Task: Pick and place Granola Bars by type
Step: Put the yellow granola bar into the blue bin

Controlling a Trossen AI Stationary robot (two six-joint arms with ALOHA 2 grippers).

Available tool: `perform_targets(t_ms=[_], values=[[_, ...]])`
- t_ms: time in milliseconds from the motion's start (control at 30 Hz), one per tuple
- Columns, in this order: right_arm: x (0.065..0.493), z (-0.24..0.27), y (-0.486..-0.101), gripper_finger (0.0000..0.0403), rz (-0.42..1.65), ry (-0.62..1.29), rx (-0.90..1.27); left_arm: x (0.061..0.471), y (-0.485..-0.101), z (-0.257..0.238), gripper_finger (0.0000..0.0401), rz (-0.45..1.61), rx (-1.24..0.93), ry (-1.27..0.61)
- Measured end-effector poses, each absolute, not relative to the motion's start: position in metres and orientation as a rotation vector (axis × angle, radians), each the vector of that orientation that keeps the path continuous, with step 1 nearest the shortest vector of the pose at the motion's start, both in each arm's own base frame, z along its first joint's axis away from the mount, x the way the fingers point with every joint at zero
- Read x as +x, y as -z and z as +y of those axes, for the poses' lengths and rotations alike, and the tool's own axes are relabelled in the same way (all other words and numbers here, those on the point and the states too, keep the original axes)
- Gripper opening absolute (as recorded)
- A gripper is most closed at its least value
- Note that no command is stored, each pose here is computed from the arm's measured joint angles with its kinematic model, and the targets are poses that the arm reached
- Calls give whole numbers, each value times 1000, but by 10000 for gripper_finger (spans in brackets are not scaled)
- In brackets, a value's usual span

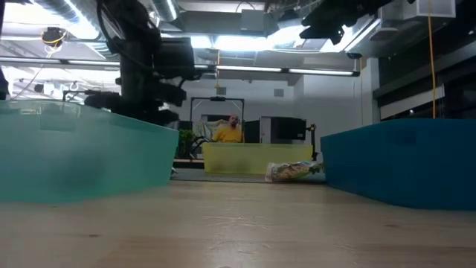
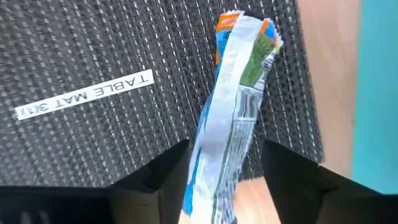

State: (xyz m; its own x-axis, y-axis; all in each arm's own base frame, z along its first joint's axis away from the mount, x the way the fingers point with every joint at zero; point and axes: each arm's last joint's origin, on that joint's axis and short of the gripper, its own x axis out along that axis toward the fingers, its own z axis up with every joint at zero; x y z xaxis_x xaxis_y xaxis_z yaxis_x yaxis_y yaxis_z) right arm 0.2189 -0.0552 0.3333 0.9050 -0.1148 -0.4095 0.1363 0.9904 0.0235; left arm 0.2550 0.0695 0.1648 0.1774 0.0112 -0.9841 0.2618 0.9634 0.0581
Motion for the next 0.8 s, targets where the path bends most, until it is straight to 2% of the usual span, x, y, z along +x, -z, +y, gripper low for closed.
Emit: perform_targets(t_ms=[167,333,600,800], values=[[218,-55,-332,208,434,130,56,262,-153,72,206,1401,244,168],[218,-55,-330,208,455,129,60,264,-142,72,190,1434,229,183],[217,-55,-330,208,460,129,62,263,-142,72,108,1445,188,160],[217,-55,-330,208,460,129,60,259,-157,72,42,1464,155,92]])
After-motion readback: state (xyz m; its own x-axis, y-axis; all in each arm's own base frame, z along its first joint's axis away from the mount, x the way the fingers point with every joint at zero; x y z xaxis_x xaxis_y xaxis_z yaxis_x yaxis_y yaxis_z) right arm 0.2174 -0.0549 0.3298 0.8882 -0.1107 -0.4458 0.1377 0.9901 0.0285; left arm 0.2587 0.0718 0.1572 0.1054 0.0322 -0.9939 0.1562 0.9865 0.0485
